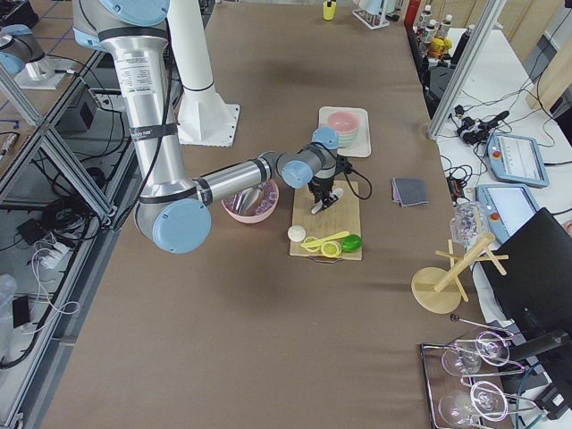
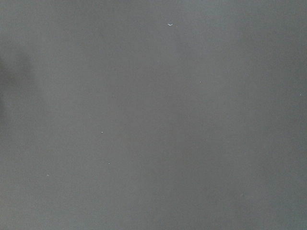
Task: Stack pink bowl on green and place spoon
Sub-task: 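Lower the right gripper and grasp the white spoon on the cutting board, then carry the white spoon with the right gripper over the pink bowl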
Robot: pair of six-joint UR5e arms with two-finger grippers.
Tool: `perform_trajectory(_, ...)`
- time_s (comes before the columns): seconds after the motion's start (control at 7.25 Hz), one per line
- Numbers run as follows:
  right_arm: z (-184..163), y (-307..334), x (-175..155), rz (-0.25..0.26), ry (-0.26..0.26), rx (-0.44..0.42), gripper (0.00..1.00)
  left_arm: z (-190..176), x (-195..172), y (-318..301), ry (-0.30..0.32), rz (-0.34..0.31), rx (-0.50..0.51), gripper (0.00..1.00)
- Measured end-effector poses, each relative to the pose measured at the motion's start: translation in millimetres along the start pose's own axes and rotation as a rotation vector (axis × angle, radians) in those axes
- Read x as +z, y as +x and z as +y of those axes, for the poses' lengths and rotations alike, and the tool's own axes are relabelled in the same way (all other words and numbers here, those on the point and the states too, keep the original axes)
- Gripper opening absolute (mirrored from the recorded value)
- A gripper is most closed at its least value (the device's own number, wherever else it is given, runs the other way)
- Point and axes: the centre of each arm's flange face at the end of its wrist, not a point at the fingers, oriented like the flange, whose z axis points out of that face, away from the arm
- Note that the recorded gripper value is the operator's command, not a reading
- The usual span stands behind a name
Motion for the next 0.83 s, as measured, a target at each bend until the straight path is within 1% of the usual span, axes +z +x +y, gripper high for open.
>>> perform_trajectory(0.14, 0.1, 0.0, 0.8, 0.0, -0.001, 0.0, 0.36, 0.0, 0.1, -0.1, 0.0, 0.0, 0.0, 0.99)
perform_trajectory(0.28, 0.4, 0.4, 2.0, 0.0, -0.004, 0.001, 0.3, 0.1, 0.3, -0.4, -0.001, 0.0, -0.001, 0.99)
perform_trajectory(0.41, 0.7, 0.7, 2.8, 0.0, -0.005, 0.001, 0.2, 0.2, 0.4, -0.4, -0.001, 0.0, -0.002, 0.99)
perform_trajectory(0.55, 0.5, 0.5, 2.8, 0.0, -0.005, 0.0, 0.13, 0.1, 0.3, -0.4, -0.001, 0.0, -0.002, 0.99)
perform_trajectory(0.69, -0.6, 0.1, 2.4, 0.0, -0.004, -0.001, 0.0, 0.1, 0.2, -0.3, 0.0, 0.0, -0.002, 0.99)
perform_trajectory(0.83, -2.9, -1.1, 1.3, -0.002, -0.001, -0.002, 0.0, 0.1, 0.2, -0.2, 0.0, 0.0, -0.002, 0.99)
